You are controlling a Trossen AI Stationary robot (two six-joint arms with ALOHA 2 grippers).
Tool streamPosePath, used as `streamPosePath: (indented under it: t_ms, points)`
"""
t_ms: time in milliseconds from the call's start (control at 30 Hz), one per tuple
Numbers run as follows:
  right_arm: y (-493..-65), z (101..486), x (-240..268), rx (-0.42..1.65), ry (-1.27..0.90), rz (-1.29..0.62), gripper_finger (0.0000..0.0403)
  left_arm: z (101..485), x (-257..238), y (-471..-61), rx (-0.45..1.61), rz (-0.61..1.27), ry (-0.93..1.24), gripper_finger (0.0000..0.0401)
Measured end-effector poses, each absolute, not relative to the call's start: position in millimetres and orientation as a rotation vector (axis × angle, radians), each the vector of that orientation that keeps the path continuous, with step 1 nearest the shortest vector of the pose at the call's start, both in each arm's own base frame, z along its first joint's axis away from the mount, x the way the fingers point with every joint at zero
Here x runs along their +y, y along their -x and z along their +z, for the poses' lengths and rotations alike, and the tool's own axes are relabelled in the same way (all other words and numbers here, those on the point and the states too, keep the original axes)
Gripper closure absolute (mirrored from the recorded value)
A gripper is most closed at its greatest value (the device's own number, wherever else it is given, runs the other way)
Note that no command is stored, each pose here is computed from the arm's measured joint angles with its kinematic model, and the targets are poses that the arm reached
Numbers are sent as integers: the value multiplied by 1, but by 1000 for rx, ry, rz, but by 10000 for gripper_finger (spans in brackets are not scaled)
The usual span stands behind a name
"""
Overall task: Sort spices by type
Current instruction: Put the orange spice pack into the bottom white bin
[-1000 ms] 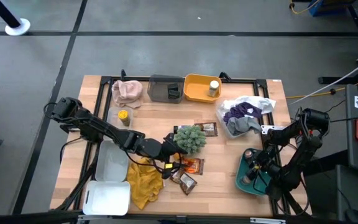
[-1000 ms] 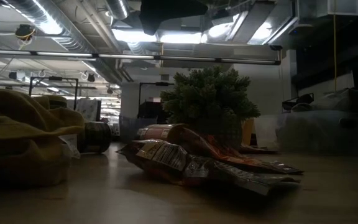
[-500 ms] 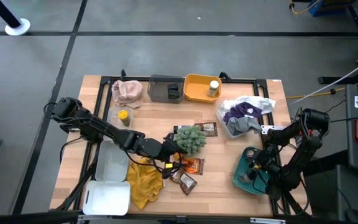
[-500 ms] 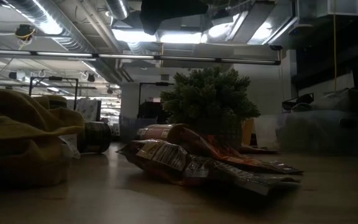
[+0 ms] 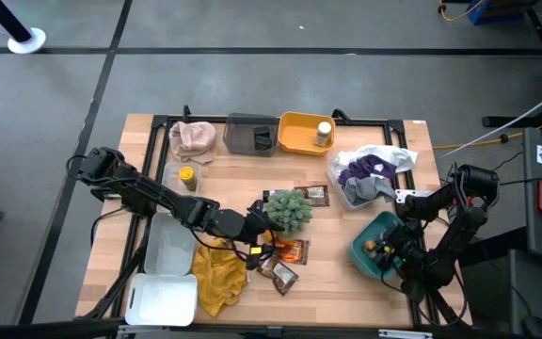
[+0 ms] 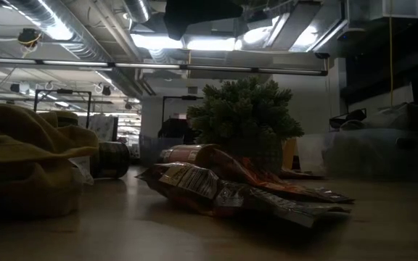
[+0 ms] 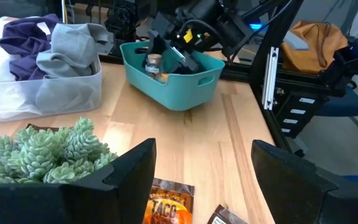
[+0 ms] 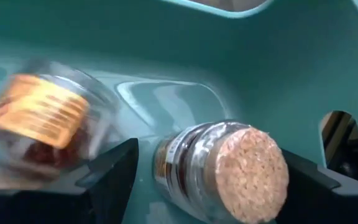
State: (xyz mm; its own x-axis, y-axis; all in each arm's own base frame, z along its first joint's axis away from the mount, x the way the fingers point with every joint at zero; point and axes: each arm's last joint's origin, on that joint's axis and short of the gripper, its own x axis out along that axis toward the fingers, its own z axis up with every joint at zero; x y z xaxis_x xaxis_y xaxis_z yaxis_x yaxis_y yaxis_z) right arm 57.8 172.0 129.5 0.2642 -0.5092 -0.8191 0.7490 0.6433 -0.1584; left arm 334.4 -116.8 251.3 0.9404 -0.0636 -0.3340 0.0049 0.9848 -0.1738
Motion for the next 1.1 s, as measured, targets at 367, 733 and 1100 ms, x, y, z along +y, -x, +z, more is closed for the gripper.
streamPosePath:
  t_ms: [367,733,1100]
  points:
    - [-61,155,185,991,-234,-871,95,251,-117,-334,345,-34,171,153]
    - [-64,187,196,977,-186,-892,95,252,-117,-335,338,-35,177,153]
    - [-77,231,215,804,-184,-696,95,239,-113,-351,337,-64,176,153]
